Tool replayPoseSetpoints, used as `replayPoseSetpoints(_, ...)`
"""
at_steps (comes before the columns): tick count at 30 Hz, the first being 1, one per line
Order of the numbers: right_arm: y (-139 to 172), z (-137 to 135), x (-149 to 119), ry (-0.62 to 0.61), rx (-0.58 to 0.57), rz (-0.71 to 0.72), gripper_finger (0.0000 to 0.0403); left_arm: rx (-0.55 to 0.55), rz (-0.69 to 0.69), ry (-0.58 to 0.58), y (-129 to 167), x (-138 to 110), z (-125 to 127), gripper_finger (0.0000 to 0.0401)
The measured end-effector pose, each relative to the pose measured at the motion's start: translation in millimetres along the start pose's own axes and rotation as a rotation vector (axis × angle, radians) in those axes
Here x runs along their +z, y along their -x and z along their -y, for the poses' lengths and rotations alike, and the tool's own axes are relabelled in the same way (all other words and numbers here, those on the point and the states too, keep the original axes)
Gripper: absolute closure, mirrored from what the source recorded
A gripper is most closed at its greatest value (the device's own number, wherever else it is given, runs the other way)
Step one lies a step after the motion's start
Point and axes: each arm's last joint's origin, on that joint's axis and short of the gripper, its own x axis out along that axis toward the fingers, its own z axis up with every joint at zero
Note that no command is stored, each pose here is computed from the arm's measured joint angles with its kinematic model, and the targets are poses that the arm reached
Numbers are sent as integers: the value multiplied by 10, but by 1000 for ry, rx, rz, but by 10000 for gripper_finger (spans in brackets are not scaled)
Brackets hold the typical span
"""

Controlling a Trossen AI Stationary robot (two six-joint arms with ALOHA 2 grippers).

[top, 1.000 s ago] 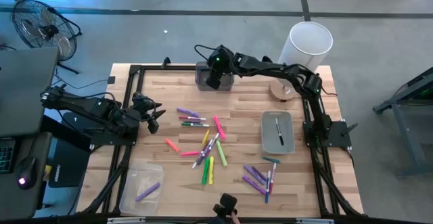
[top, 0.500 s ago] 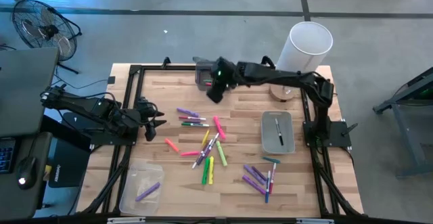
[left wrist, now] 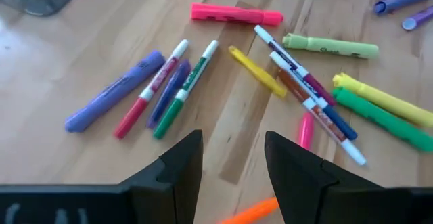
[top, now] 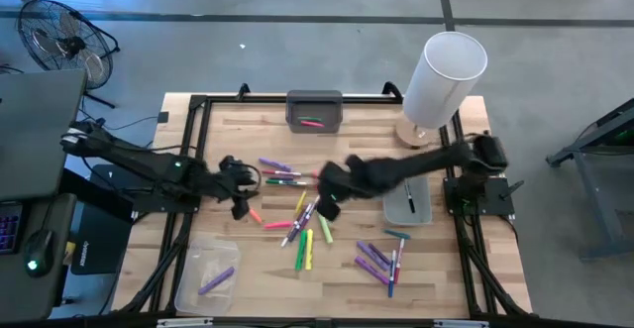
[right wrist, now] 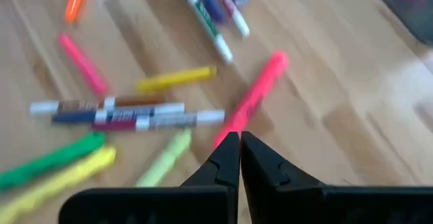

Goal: Pick & Place Markers
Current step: Put the pink highlighter pen into the transparent bin

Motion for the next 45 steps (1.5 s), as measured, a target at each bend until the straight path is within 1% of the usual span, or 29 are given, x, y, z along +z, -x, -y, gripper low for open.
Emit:
replayPoseSetpoints(3,256,60,-275,-33,-4,35,396,27,-39,-5,-134,128,162,243)
replayPoseSetpoints(5,416,152,-432,-57,3,58,400,48,-66,-62,-231,233,284,243)
replayPoseSetpoints(7,565,254,-572,-75,30,68,401,64,-92,-149,-319,349,412,243)
replayPoseSetpoints(9,707,351,-687,-87,64,81,401,77,-125,-270,-408,461,537,243)
replayPoseSetpoints(11,838,442,-780,-84,95,106,402,100,-180,-393,-519,568,650,243)
replayPoseSetpoints(13,947,520,-861,-77,116,135,402,115,-243,-470,-676,707,721,243)
replayPoseSetpoints(16,1072,626,-964,-53,149,167,402,97,-345,-502,-917,965,710,243)
replayPoseSetpoints(18,1122,690,-1020,-22,167,173,402,55,-376,-508,-1077,1163,669,243)
replayPoseSetpoints(20,1154,742,-1074,3,188,173,402,9,-408,-546,-1232,1318,608,243)
replayPoseSetpoints(22,1179,788,-1120,30,209,167,402,-27,-420,-630,-1355,1453,568,243)
replayPoseSetpoints(24,1199,823,-1156,58,225,163,402,-48,-396,-730,-1445,1581,551,243)
replayPoseSetpoints(26,1220,855,-1169,77,228,159,402,-68,-392,-852,-1508,1651,540,244)
replayPoseSetpoints(29,1252,882,-1168,93,232,170,403,-100,-394,-1043,-1585,1692,496,254)
replayPoseSetpoints(31,1273,897,-1165,115,237,180,402,-118,-411,-1111,-1691,1673,451,266)
replayPoseSetpoints(34,1284,915,-1155,114,227,196,403,-141,-470,-1155,-1823,1618,352,281)
replayPoseSetpoints(38,1293,932,-1143,98,198,231,403,-190,-469,-1213,-1921,1619,269,290)
replayPoseSetpoints(42,1291,956,-1119,31,140,285,403,-253,-508,-1261,-2069,1541,207,290)
replayPoseSetpoints(45,1278,984,-1088,-12,107,309,403,-269,-530,-1305,-2101,1508,196,290)
